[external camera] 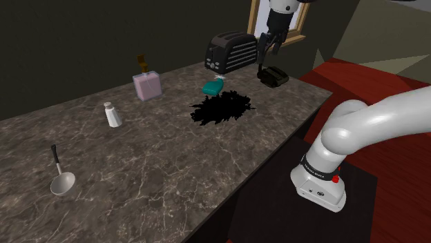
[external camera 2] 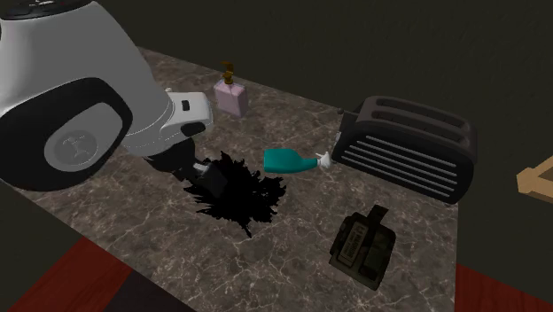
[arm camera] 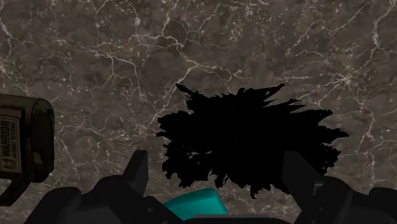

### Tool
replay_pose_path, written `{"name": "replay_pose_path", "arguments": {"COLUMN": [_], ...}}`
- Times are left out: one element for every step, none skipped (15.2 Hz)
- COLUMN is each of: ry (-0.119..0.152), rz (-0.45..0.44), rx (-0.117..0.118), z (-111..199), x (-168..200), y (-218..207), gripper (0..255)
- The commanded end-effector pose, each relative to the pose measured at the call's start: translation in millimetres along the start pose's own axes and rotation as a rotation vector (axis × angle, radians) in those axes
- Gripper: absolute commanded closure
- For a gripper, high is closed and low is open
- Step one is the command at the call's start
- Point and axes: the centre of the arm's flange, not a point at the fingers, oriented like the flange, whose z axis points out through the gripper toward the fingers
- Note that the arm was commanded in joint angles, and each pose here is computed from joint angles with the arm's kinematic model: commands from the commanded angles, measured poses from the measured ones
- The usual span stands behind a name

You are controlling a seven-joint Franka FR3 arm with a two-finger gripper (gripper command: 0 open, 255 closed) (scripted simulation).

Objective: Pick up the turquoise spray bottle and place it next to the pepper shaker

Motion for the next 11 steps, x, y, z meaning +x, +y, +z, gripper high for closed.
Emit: {"name": "replay_pose_path", "arguments": {"ry": [0.0,-0.006,-0.012,-0.018,-0.023,-0.029,-0.035,-0.041,-0.047,-0.053,-0.059], "rz": [0.0,0.024,0.049,0.073,0.097,0.122,0.146,0.17,0.195,0.219,0.243], "rx": [0.0,0.001,0.003,0.004,0.006,0.007,0.009,0.01,0.012,0.013,0.015], "z": [0,7,15,22,30,37,45,53,60,68,76], "x": [0,12,24,35,47,59,70,82,94,105,116], "y": [0,-1,-2,-2,-2,-2,-1,-1,0,2,3], "gripper": [0,0,0,0,0,0,0,0,0,0,0]}}
